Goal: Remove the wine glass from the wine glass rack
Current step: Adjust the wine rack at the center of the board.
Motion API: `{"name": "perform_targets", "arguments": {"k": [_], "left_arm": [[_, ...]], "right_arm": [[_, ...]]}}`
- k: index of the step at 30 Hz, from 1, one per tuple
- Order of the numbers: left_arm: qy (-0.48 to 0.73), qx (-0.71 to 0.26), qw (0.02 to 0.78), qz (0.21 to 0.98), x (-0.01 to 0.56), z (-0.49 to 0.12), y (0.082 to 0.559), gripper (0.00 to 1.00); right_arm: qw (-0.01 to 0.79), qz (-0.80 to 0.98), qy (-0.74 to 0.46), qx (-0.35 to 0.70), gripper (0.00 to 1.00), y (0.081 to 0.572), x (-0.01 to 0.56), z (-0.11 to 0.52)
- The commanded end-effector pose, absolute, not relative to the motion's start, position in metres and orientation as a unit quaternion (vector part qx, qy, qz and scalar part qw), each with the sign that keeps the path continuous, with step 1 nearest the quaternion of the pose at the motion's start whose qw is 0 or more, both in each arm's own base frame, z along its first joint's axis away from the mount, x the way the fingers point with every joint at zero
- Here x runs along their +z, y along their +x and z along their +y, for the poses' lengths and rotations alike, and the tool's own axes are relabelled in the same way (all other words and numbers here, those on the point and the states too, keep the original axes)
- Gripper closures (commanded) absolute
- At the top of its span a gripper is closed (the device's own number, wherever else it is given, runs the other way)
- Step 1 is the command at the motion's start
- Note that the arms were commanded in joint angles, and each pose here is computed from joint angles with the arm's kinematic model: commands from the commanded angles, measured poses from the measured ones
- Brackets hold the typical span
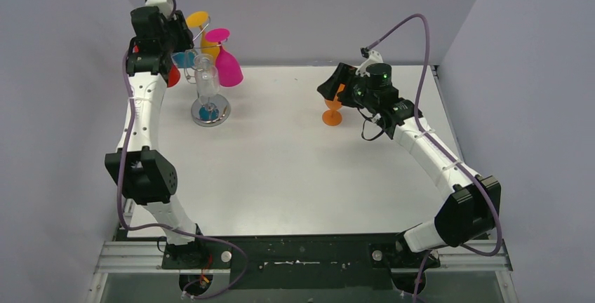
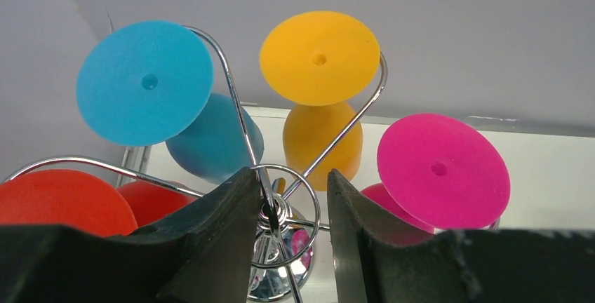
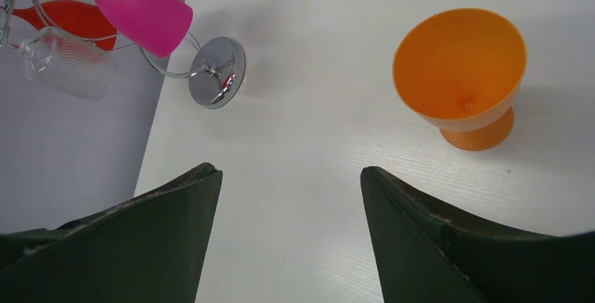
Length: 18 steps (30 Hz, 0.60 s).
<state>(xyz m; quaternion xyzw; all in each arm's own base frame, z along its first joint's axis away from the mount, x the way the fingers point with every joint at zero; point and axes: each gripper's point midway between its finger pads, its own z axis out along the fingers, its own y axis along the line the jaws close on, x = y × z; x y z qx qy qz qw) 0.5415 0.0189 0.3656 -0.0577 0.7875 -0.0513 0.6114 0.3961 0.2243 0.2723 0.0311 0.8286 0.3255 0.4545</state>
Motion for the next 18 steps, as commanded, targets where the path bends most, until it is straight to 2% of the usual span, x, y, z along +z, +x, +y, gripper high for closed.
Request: {"name": "perform_targets", "arguments": {"k": [1,2,10,18], "left_arm": [[-0.035,-0.039,0.628,0.776,0.37,0.017,0.552,0.64],[-0.034,-0.039,0.627,0.777,0.369,0.017,0.552,0.66],[-0.023,-0.031,0.626,0.778,0.363,0.018,0.554,0.69],[-0.016,-0.025,0.617,0.786,0.351,0.017,0.547,0.9]], "right_arm": [[0.488,0.804,0.027,0.34,0.26,0.406,0.304,0.224],[0.488,0.803,0.027,0.34,0.26,0.407,0.304,0.224],[0.486,0.804,0.029,0.341,0.26,0.407,0.303,0.223],[0.485,0.804,0.03,0.342,0.26,0.407,0.304,0.223]]}}
